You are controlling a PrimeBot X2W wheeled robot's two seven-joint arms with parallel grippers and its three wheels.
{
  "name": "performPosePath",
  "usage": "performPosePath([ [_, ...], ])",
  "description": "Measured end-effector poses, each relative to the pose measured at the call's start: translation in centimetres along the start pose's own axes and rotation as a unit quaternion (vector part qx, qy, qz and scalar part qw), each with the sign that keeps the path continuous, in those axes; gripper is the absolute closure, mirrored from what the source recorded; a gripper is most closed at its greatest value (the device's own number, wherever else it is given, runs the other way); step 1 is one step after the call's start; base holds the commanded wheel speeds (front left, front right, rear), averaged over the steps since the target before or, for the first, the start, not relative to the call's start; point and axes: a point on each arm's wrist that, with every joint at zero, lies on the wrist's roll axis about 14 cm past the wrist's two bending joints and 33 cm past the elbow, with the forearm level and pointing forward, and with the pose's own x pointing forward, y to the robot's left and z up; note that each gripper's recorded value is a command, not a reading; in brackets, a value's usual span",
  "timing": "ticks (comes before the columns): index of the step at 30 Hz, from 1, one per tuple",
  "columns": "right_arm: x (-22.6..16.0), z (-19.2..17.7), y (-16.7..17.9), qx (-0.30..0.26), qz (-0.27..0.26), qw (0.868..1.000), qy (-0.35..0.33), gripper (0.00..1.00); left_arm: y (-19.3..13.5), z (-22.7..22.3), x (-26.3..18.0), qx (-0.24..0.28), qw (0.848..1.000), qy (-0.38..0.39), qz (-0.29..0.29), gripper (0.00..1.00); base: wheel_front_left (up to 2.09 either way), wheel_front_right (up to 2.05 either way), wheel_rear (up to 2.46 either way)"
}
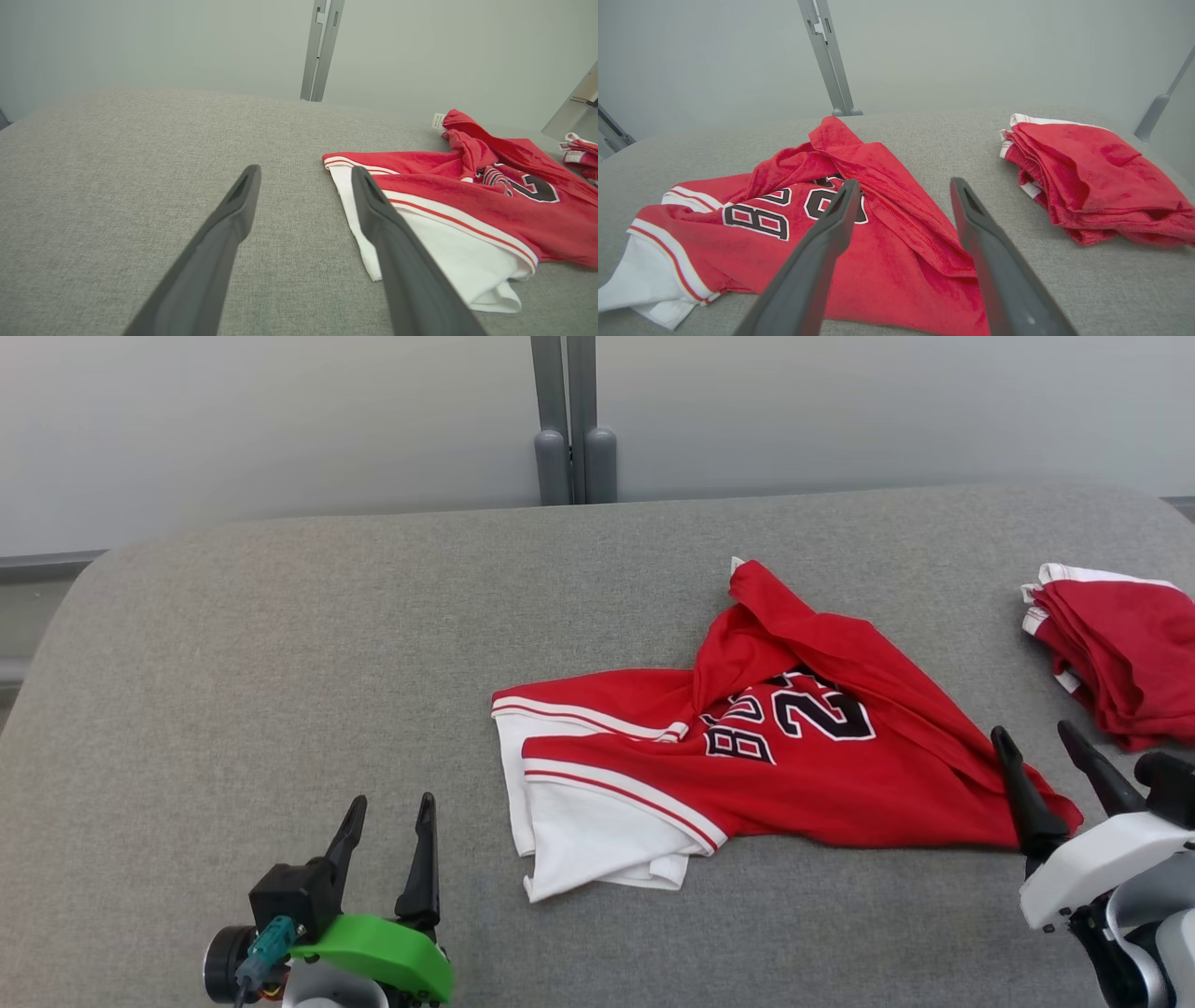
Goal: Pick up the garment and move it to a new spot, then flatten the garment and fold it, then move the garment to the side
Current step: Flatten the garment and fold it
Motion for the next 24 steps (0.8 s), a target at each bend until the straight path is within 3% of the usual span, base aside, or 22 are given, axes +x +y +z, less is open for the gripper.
performPosePath([
  [9,1.1,-1.4,2.8,-0.044,0.03,0.998,0.029,0.0,0.9,-0.3,-0.3,-0.002,1.0,0.005,0.016,0.0,0.0,0.0,0.0],
  [13,3.1,-1.8,2.9,-0.091,0.044,0.993,0.057,0.0,0.9,-0.3,0.2,-0.002,1.0,0.005,0.016,0.0,0.0,0.0,0.0],
  [16,4.5,-3.6,2.4,-0.14,0.051,0.982,0.112,0.0,0.8,-0.3,0.7,-0.002,1.0,0.006,0.014,0.0,0.0,0.0,0.0],
  [24,7.1,-8.0,0.9,-0.197,0.056,0.951,0.231,0.0,2.5,-0.8,0.4,-0.006,0.999,0.013,0.04,0.0,0.0,0.0,0.0],
])
